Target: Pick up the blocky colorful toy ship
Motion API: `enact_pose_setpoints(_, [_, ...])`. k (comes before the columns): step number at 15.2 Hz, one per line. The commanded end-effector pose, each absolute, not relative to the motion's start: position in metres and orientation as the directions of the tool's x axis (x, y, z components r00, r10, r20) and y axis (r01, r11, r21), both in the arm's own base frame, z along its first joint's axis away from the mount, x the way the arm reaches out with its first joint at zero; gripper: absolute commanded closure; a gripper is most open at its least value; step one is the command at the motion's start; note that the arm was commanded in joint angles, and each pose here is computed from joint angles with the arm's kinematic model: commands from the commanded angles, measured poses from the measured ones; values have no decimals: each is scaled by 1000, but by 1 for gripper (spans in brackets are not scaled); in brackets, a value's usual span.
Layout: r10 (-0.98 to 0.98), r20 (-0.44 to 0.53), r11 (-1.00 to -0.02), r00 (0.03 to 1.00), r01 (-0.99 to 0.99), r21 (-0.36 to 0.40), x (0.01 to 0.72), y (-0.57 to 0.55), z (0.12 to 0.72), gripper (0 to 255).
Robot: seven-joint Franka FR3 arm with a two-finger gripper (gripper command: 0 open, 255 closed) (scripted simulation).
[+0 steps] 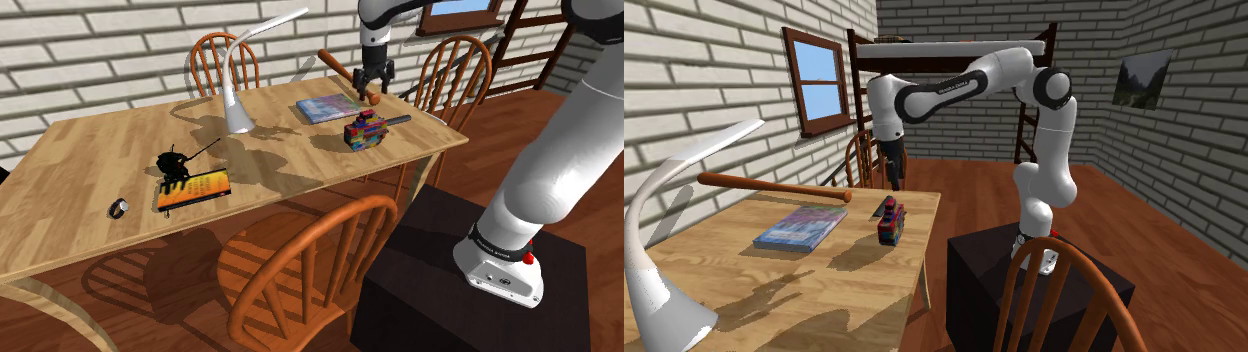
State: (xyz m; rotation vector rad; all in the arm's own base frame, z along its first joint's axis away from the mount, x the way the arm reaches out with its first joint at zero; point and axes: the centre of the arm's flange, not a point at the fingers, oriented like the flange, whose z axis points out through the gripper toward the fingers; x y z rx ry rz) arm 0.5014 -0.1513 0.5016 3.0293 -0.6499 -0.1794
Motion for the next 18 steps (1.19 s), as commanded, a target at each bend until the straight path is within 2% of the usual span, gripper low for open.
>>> enact_pose_setpoints(1, [-440, -119, -898, 890, -435, 67, 523, -168, 488, 0])
enact_pose_setpoints(4, [-476, -136, -880, 869, -470, 73, 546, -189, 470, 0])
enact_pose_setpoints(13, [-476, -136, -880, 869, -470, 73, 546, -189, 430, 0])
enact_pose_setpoints(14, [-476, -136, -880, 869, -470, 73, 545, -189, 430, 255])
enact_pose_setpoints(18, [-476, -136, -880, 869, -470, 73, 545, -189, 430, 255])
